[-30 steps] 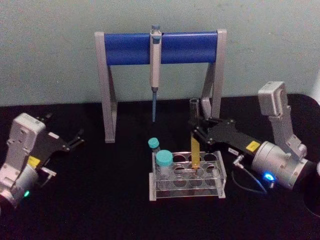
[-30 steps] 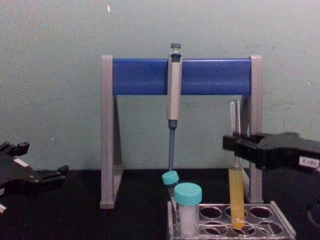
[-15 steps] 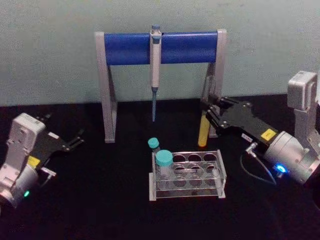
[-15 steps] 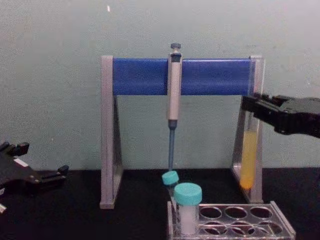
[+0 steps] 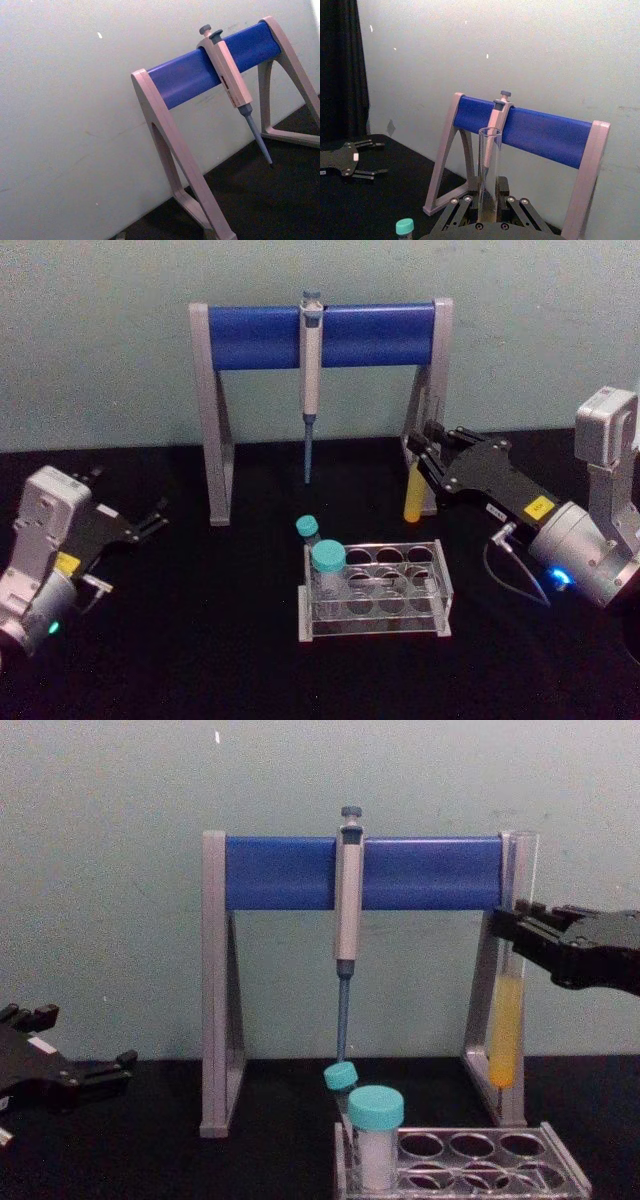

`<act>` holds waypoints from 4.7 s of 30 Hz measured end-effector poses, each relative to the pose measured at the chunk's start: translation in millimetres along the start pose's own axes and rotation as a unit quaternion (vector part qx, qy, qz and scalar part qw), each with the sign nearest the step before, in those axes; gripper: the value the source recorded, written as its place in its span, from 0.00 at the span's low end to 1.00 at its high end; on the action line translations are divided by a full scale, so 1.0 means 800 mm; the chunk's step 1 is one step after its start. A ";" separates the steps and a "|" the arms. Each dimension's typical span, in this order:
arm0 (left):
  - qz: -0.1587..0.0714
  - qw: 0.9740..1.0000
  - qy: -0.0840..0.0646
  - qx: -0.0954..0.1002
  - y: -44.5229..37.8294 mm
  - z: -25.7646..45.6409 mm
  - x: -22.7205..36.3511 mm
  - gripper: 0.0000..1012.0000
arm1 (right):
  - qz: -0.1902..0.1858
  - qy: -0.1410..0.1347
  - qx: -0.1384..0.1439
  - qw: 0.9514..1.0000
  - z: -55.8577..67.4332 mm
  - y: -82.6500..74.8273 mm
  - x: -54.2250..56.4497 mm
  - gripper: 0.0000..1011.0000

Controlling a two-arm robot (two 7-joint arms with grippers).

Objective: Pick up the test tube from the test tube rack, shake it, then place it back into the test tube rack.

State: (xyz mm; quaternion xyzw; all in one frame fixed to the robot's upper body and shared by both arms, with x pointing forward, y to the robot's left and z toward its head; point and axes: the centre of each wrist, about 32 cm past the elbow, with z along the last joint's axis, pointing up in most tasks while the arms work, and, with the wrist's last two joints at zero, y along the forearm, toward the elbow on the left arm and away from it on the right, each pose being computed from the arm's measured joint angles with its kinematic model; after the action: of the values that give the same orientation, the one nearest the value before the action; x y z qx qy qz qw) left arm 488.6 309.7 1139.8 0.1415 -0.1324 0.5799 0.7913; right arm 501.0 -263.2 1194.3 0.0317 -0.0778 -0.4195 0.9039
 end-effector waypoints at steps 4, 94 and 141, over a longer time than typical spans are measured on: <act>0.000 1.000 0.000 0.000 0.000 0.0000 0.0000 0.99 | 0.011 -0.004 0.004 1.000 -0.001 0.004 -0.001 0.23; 0.000 1.000 0.000 0.000 0.000 0.0000 0.0000 0.99 | 0.026 -0.033 -0.073 0.996 0.054 -0.046 0.023 0.23; 0.000 1.000 0.000 0.000 0.000 0.0000 0.0000 0.99 | 0.075 0.018 -0.052 0.996 0.048 -0.053 0.042 0.23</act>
State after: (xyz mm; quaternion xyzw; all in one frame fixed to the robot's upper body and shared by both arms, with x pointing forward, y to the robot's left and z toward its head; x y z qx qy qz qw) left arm 488.6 309.7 1139.8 0.1415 -0.1325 0.5799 0.7913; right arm 483.7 -316.0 1231.1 -0.0139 -0.0418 -0.3537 0.9343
